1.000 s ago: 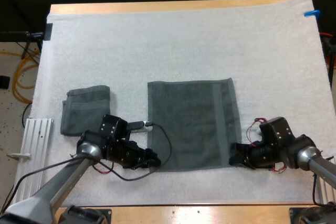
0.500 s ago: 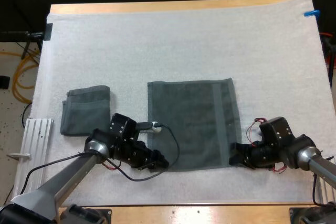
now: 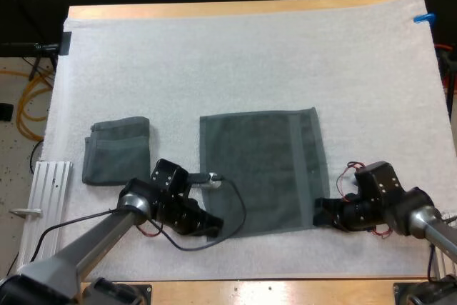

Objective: Pick towel from pile fold and stack

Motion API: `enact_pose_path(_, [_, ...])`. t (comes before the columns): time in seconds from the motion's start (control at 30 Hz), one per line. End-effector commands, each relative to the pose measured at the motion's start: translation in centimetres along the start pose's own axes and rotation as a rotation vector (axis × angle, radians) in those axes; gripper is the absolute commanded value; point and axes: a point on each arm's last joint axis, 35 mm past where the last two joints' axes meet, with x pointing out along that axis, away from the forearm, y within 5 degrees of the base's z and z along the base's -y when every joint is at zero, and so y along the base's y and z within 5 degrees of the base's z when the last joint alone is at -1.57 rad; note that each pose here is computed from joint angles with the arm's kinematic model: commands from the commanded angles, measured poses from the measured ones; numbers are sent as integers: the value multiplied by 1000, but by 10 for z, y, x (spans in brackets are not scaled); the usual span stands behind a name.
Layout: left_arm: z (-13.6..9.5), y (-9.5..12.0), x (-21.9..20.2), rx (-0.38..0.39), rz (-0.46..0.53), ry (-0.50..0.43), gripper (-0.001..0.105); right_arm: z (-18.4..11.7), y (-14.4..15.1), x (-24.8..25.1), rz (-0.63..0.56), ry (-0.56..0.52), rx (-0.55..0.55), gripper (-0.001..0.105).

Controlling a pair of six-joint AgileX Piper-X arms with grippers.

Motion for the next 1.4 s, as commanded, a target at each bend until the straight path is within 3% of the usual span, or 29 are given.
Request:
enact_pose_path(0.0, [-11,0,-1,-3,3,50,0,-4,4,-7,14,-2,-13,0])
enact_pose_path(0.1, [-21,-8,-15,17,-23,32,0,-9,12,-19,22,-8,-18,0])
enact_pose_path(0.23, [-33,-22,-36,37,-138,-7,0,-18,22,-38,42,-49,-14,0])
enact_pose_path(0.37, [-33,-27,-44,45,-170,-63,0,-17,31,-50,80,-122,17,0])
enact_pose_path(0.6, [-6,-20,-47,-28,-235,-191,0,12,44,-49,237,-266,96,0])
enact_pose_path(0.73, [20,-9,-54,-77,-353,-286,0,30,42,-36,281,-297,174,0])
enact_pose_path(0.87, [40,4,-58,-116,-432,-353,0,48,36,-20,273,-325,217,0])
enact_pose_path(1.03, [56,19,-54,-139,-461,-397,0,69,32,-7,219,-405,271,0])
enact_pose_path(1.37, [75,29,-43,-96,-476,-450,0,81,28,-5,111,-520,311,0])
